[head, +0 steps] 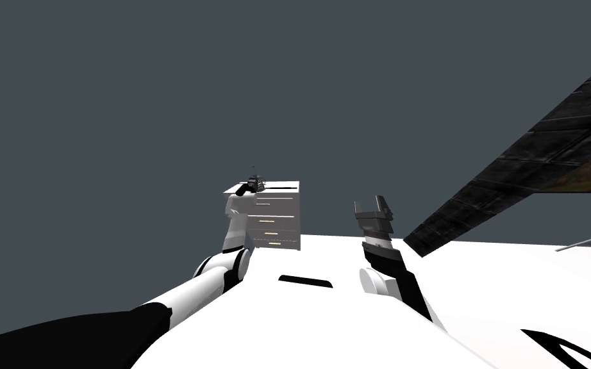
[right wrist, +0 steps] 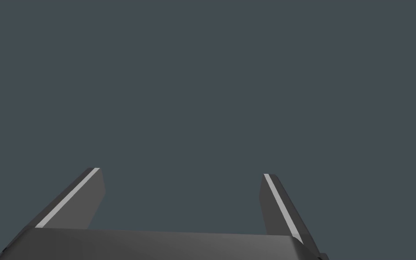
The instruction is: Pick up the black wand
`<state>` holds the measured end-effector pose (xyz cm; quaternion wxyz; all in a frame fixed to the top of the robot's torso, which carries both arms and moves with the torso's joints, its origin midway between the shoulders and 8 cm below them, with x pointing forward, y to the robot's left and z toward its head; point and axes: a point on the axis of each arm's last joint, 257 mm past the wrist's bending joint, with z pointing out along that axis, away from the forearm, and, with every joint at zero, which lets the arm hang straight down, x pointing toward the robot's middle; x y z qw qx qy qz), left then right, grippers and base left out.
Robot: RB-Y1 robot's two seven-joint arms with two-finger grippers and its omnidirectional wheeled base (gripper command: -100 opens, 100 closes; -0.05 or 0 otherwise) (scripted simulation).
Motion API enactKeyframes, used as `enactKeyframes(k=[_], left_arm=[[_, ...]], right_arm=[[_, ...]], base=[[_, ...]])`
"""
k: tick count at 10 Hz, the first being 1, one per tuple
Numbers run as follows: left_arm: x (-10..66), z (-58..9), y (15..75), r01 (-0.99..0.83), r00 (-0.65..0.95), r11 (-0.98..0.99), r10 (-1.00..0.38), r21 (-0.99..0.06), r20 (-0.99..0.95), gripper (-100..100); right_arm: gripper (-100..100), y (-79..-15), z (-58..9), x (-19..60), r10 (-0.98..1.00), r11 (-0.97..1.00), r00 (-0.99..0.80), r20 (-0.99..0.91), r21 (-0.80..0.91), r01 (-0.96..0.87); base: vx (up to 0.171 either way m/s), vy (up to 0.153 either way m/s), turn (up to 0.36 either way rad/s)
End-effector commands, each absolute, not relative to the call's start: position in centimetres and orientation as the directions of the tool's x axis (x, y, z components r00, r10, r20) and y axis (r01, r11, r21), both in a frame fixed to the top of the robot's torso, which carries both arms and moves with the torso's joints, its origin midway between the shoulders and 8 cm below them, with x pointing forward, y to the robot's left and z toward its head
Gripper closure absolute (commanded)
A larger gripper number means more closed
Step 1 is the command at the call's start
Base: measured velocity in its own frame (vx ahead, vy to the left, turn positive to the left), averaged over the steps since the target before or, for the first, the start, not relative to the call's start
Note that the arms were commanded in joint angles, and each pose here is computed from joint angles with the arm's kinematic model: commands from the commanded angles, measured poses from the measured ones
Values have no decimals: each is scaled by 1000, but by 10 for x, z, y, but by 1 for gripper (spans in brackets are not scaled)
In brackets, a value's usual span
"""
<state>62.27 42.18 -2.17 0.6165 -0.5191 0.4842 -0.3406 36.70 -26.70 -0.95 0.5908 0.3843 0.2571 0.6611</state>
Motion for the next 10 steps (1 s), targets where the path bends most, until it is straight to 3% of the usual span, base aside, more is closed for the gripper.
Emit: enactKeyframes(k=[1, 10], left_arm=[[630, -19, 420, -109, 296, 207, -927, -972, -231, -100], [655, -28, 412, -279, 271, 87, -948, -956, -165, -100]], right_arm=[[0, -267, -10, 367, 979, -170, -6, 204, 794, -584], [0, -267, -10, 367, 979, -170, -6, 204, 794, -584]], base=[[3, 4, 19], [9, 2, 14]])
